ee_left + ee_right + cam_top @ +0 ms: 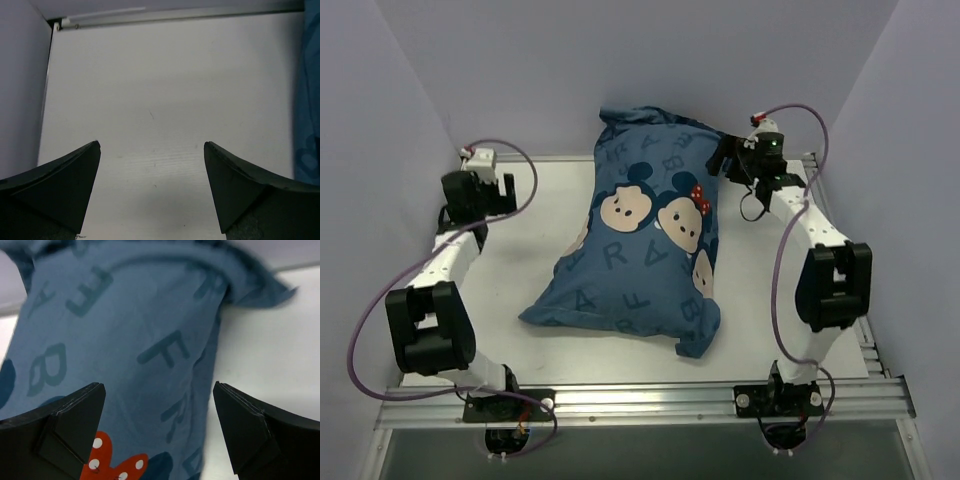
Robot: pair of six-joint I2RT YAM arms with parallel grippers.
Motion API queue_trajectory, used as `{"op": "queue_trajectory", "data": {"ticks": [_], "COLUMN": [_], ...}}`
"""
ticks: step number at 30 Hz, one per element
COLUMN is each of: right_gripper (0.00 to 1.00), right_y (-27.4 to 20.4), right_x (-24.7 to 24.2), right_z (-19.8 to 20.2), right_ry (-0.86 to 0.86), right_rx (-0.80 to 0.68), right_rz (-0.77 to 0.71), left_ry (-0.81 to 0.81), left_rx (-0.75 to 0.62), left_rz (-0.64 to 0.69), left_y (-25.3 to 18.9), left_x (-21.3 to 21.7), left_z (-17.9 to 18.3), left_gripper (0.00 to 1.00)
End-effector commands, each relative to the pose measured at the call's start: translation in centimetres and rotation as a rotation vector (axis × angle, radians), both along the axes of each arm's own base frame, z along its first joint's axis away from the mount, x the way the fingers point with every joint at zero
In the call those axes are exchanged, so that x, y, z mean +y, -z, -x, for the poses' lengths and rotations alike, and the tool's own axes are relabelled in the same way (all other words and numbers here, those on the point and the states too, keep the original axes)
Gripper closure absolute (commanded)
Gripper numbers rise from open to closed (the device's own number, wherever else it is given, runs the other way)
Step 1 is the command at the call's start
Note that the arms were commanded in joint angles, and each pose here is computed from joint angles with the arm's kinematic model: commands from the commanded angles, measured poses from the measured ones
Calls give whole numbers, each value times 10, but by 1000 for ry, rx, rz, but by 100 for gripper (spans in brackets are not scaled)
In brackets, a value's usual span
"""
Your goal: Remove the pillowcase from the pillow
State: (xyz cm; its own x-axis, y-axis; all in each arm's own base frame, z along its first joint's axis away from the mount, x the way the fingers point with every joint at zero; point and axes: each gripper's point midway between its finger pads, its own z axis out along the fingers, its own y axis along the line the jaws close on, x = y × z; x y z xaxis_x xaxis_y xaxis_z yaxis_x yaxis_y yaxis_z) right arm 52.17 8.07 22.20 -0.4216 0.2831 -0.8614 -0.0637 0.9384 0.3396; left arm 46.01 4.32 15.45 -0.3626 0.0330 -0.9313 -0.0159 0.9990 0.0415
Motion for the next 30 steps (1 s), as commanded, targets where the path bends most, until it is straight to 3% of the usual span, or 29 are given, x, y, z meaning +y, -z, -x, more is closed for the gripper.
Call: {"op": "queue_trajectory", "data": {"ticks": [1,6,9,10,12,13,14,19,21,23,24,26,27,30], "right_gripper": [4,4,16,35,61,90,100,100,100,100,100,100,100,100], "right_y": [34,71,68,66,49,42,32,-19,-63,-99,-143,-171,-220,-263], "right_x": [47,101,111,112,101,98,93,34,-2,-42,-55,-71,-81,-85], "right_z": [5,-2,-9,-9,-17,-18,-20,-30,-30,-25,-25,-16,-11,1], "right_ry": [-118,-240,-272,-276,-258,-245,-238,-148,-71,48,62,118,152,203], "right_rx": [162,267,247,251,194,183,153,39,-57,-111,-212,-229,-329,-384], "right_rz": [-99,-256,-326,-363,-404,-439,-452,-456,-399,-306,-201,-102,-31,112], "left_ry": [272,413,435,433,436,432,422,376,350,330,307,289,276,254], "left_rx": [303,305,334,336,326,321,310,282,273,258,252,235,229,216], "left_rz": [67,55,67,77,79,77,68,47,44,48,59,70,75,107], "left_y": [-6,-58,-70,-73,-82,-85,-91,-110,-115,-122,-125,-131,-133,-137], "left_x": [-39,-80,-89,-90,-91,-90,-88,-76,-67,-61,-55,-50,-46,-40], "left_z": [39,61,74,77,83,85,87,92,94,95,94,94,93,93], "left_gripper": [6,6,6,6,6,6,6,6,6,6,6,6,6,6]}}
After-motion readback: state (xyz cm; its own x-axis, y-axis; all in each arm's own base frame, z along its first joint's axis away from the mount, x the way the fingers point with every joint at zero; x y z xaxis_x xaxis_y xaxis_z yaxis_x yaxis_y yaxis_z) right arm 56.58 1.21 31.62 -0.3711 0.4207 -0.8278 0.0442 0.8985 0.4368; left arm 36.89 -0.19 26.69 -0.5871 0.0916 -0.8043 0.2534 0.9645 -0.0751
